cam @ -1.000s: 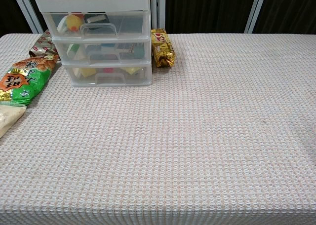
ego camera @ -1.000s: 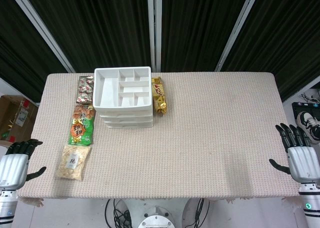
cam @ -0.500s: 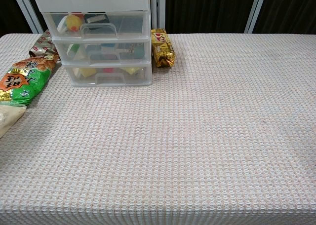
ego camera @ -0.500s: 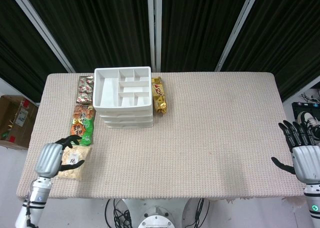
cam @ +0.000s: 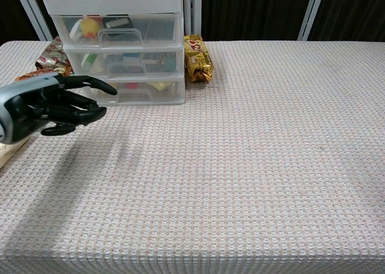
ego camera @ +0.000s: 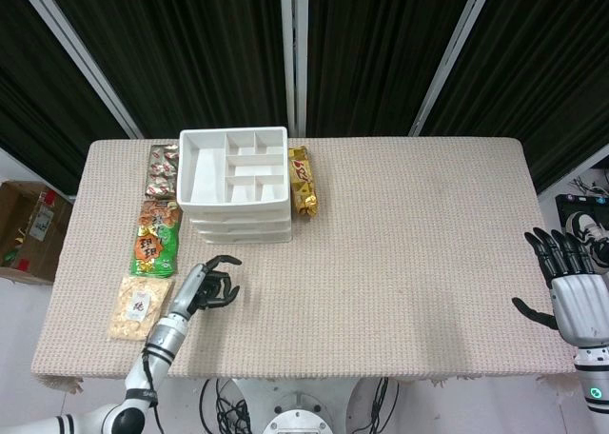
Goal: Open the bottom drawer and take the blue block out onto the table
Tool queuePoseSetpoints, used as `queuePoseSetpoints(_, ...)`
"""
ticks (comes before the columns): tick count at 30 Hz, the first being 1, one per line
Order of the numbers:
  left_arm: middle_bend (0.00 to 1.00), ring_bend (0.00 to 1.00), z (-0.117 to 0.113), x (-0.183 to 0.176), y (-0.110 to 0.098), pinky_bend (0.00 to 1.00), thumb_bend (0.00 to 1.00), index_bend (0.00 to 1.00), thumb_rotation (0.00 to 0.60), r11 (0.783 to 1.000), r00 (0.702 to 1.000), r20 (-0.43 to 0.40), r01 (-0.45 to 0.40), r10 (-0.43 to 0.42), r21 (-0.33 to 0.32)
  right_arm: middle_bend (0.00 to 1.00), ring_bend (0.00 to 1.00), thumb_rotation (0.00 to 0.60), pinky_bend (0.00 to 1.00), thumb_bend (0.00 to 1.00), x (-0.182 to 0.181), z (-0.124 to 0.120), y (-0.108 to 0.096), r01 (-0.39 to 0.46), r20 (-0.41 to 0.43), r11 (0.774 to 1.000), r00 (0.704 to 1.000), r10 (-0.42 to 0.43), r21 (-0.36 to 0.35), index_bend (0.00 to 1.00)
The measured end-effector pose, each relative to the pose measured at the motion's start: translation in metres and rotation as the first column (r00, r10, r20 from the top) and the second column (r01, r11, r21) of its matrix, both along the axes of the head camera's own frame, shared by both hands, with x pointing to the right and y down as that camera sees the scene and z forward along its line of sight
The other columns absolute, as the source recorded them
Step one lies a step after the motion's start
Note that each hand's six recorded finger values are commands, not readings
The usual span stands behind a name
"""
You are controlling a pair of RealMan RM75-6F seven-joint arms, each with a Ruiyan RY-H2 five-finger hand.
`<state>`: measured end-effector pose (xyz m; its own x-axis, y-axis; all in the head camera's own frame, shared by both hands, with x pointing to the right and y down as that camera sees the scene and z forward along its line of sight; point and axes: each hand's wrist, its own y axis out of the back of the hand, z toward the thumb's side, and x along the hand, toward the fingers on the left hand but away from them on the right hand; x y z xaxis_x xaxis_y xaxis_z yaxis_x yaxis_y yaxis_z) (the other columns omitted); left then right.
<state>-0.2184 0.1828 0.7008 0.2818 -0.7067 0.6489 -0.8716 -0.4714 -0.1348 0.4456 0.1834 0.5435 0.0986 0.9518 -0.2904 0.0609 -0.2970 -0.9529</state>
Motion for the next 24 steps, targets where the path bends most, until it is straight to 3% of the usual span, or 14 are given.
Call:
queuePoseSetpoints(6,0.83,0.93,0.021,0.032,-0.003,1.0,0.38,0.2,0.6,0.975,0.968,-0.153,0.183,-0.201,-0.124,0.06,0.0,0.6,0.0,0.05,-0.001,-0.001,-0.001,-0.001,-0.007,1.0,1.0,0.001,0.002,0.0)
queuePoseSetpoints(13,0.83,0.94,0.029,0.043,-0.012,1.0,0.39,0.19,0.6,0.913,0.886,-0.231,0.368,-0.401,-0.174,0.06,0.0,0.6,0.0,0.05,-0.001,0.0,-0.001,-0.006,-0.013,1.0,1.0,0.006,-0.003,0.0)
queuePoseSetpoints(24,0.84,0.94,0.035,0.049,-0.02,1.0,0.4,0.19,0.6,0.856,0.81,-0.277,0.48,-0.516,-0.192,0.06,0.0,0.6,0.0,0.05,0.001,0.001,0.0,-0.015,-0.022,1.0,1.0,0.015,-0.01,0.0)
